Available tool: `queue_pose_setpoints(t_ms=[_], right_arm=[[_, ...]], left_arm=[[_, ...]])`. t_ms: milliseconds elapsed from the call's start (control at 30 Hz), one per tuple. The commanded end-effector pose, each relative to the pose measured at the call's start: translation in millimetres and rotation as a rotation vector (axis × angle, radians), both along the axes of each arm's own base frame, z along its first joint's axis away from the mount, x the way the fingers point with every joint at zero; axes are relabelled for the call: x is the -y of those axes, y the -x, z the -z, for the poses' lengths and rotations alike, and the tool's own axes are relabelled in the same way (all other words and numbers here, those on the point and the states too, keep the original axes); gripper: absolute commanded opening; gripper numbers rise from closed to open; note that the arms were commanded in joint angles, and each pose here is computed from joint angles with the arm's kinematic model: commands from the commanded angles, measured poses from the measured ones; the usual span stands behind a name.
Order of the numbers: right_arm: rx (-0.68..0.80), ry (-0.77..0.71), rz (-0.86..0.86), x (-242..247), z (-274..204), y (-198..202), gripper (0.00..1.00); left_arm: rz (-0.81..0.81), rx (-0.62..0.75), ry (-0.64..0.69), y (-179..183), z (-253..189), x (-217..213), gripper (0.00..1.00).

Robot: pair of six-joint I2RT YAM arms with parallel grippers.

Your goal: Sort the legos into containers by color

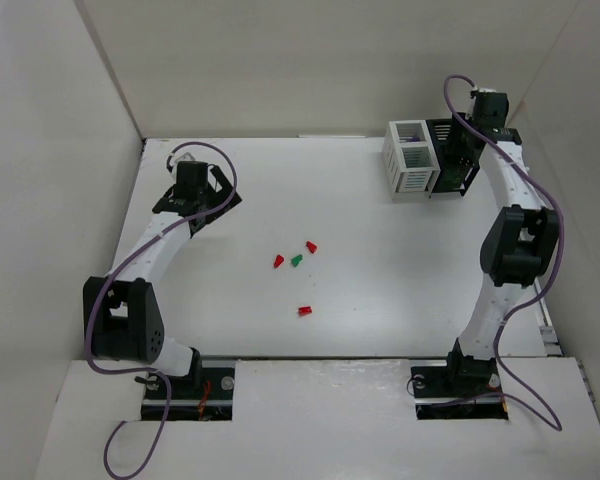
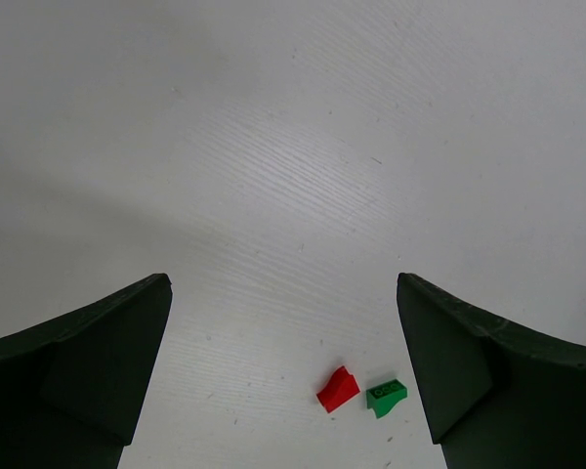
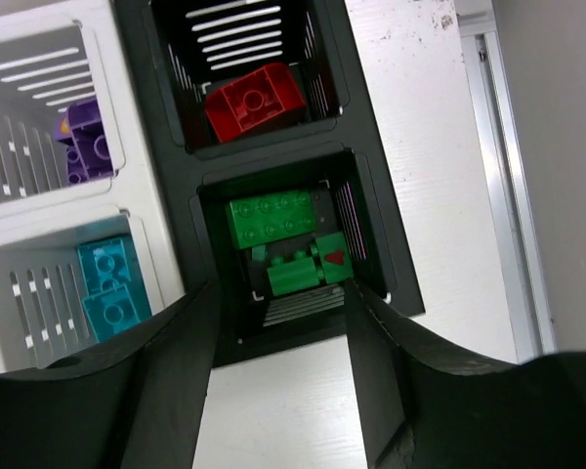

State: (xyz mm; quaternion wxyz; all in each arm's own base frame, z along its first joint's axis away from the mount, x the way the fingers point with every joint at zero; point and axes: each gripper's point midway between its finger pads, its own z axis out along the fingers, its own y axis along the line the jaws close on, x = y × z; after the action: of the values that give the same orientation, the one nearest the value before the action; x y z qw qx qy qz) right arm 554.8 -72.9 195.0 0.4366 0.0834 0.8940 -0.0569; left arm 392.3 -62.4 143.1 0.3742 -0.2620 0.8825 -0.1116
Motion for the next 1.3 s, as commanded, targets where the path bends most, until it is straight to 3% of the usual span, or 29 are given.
queue_pose_setpoints(t_ms=[0,100,200,233,333,367,433,467,700,867,1267], right_arm=[[0.1,0.05,-0.001,-4,-51,13,0.59],[0.095,0.089,-0.059,-18,-58,28,0.59],[0.108,0.172,-0.208,-75,-71,44,0.6],[0.091,0.18,-0.327,-125,-58,54,0.6],[0.076,0.223,-0.604,-211,-42,82,0.62],[0.065,0.245,-0.744,-264,-26,108,0.62],[0.066,0.274,-0.842,-308,-14,132,0.63],[0.066,0.246,-0.928,-347,-9,158,0.63],[-0.062,0.088,-1.216,-449,54,252,0.64],[-0.177,0.162,-1.188,-459,105,267,0.65],[-0.249,0.224,-1.048,-447,147,247,0.7]], left_arm=[[-0.008,0.062,0.003,0,-23,-4,1.0],[-0.014,0.071,0.011,9,-27,-5,1.0],[-0.026,0.077,0.025,23,-27,-6,1.0],[-0.033,0.076,0.033,27,-25,-6,1.0],[-0.047,0.062,0.032,46,-19,-10,1.0],[-0.055,0.054,0.04,51,-17,-10,1.0],[-0.069,0.042,0.037,67,-13,-14,1.0],[-0.069,0.048,0.038,71,-13,-14,1.0],[-0.083,0.063,0.042,106,-13,-20,1.0],[-0.068,0.074,0.057,116,-15,-18,1.0],[-0.052,0.1,0.075,118,-20,-15,1.0]])
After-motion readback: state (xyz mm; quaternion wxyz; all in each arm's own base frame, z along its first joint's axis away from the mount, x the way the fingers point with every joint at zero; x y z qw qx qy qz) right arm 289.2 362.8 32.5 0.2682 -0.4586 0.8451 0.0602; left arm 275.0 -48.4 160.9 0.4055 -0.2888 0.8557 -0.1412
